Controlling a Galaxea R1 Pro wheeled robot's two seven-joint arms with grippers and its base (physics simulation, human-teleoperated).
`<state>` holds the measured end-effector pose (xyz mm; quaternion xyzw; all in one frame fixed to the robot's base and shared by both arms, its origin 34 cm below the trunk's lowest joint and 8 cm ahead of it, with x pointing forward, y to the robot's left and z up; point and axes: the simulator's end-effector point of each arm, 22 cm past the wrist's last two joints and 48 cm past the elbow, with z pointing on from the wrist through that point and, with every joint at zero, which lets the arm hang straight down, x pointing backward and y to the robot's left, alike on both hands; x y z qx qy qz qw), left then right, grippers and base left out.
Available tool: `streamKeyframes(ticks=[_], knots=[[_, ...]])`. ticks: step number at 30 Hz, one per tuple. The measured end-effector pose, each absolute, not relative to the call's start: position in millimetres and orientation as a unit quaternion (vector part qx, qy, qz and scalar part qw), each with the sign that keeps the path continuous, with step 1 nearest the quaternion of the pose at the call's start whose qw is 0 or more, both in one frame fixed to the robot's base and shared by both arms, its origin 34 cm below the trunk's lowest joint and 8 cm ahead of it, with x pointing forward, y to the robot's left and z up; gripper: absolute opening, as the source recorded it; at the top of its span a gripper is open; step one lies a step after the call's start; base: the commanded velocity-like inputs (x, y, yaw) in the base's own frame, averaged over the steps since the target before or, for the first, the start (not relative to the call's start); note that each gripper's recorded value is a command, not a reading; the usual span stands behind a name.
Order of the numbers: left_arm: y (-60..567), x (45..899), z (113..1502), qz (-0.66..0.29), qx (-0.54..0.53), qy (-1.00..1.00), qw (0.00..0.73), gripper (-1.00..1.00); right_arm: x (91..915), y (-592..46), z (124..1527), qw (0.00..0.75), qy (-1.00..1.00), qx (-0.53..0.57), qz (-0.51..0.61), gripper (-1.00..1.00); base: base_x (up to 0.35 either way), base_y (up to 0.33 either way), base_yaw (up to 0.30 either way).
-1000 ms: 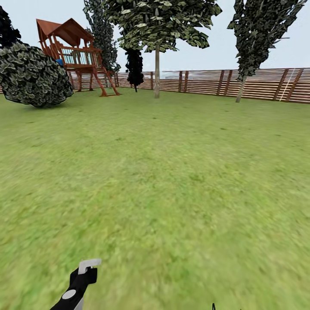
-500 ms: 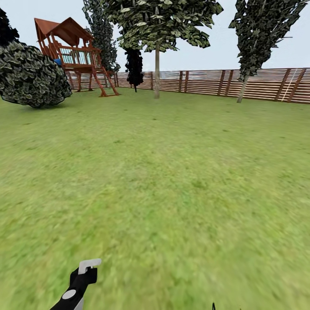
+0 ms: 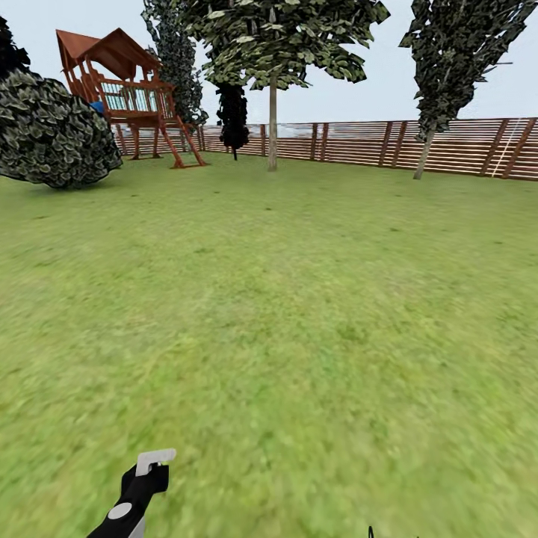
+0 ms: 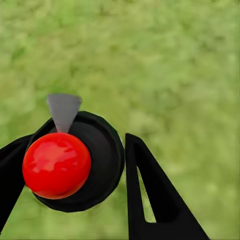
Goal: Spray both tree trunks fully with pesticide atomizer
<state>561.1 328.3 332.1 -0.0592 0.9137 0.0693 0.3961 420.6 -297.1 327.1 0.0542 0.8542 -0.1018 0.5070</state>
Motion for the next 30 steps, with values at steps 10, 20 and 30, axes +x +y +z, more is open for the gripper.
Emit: streamKeyframes(ticks=[10,20,30], knots=[[331.3,560.8,332.3,0.071,-0.062,0.913,0.396,-1.00,420.6,-297.2,327.1,0.507,0.854,0.054,-0.102,1.00,0.337,0.000,0.000],[333.0,560.5,332.3,0.072,-0.065,0.913,0.396,-1.00,420.6,-297.2,327.1,0.507,0.854,0.054,-0.102,1.00,0.337,0.000,0.000],[332.7,560.5,332.3,0.072,-0.065,0.913,0.396,-1.00,420.6,-297.1,327.1,0.507,0.854,0.054,-0.102,1.00,0.337,0.000,0.000]])
